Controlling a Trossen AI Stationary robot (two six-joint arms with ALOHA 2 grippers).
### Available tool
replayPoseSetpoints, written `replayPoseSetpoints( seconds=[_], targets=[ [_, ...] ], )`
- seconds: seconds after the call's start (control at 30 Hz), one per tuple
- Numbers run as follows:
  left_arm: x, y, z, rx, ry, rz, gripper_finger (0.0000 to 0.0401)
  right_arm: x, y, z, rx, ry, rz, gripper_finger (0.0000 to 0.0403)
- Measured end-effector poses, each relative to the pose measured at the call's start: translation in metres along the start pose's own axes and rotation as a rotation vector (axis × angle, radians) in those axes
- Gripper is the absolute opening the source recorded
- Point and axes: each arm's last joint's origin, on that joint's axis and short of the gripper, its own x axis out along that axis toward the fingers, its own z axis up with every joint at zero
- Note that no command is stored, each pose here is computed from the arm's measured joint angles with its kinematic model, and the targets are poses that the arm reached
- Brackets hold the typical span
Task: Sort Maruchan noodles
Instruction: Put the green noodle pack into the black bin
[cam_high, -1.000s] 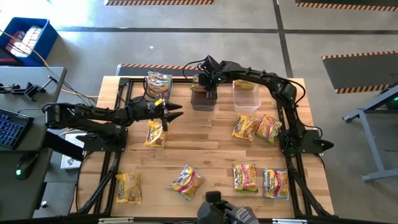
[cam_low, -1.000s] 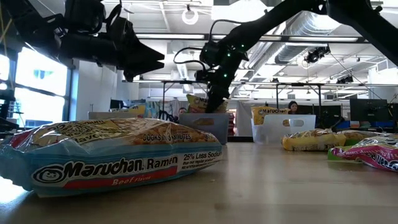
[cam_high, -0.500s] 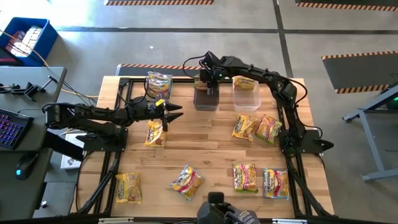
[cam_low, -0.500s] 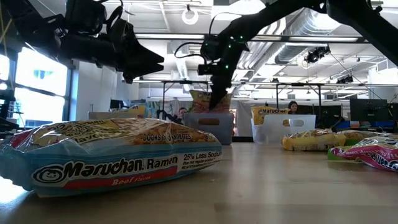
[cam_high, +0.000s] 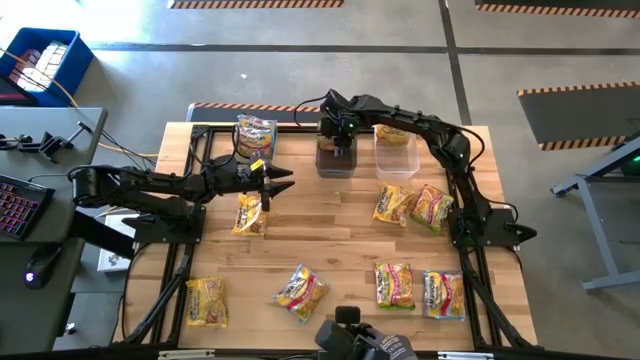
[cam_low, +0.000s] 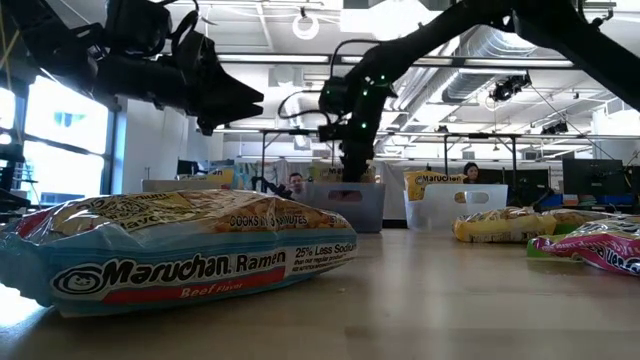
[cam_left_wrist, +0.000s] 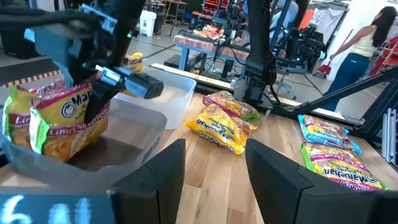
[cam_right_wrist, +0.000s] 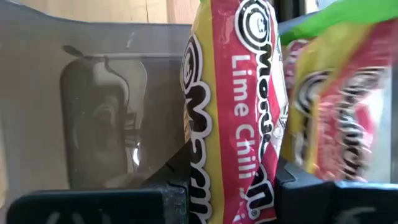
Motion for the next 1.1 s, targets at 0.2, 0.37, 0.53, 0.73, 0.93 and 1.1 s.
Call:
replayPoseSetpoints(
  seconds=[0.2, 0.37, 0.53, 0.73, 0.93, 1.1],
  targets=[
    [0.0, 0.0, -0.001, -0.003, 0.014, 0.003, 0.0158, 0.015, -0.002, 0.002, 0.003, -0.006, -0.029, 0.009],
    [0.0, 0.0, -0.001, -0.003, 0.015, 0.003, 0.0158, 0.016, -0.004, 0.005, 0.008, -0.023, -0.08, 0.0132],
    [0.0, 0.0, -0.002, -0.004, 0.018, 0.004, 0.0158, 0.015, -0.006, 0.006, 0.013, -0.02, -0.121, 0.0178],
    [0.0, 0.001, -0.004, -0.005, 0.036, 0.007, 0.0158, 0.008, -0.001, 0.01, 0.052, -0.024, -0.129, 0.0211],
    [0.0, 0.001, -0.004, 0.001, 0.04, 0.007, 0.0158, -0.021, 0.002, 0.015, 0.046, -0.064, -0.157, 0.0224],
    [0.0, 0.001, -0.004, 0.003, 0.039, 0.007, 0.0158, -0.047, 0.004, 0.011, 0.111, -0.084, -0.111, 0.0214]
  ],
)
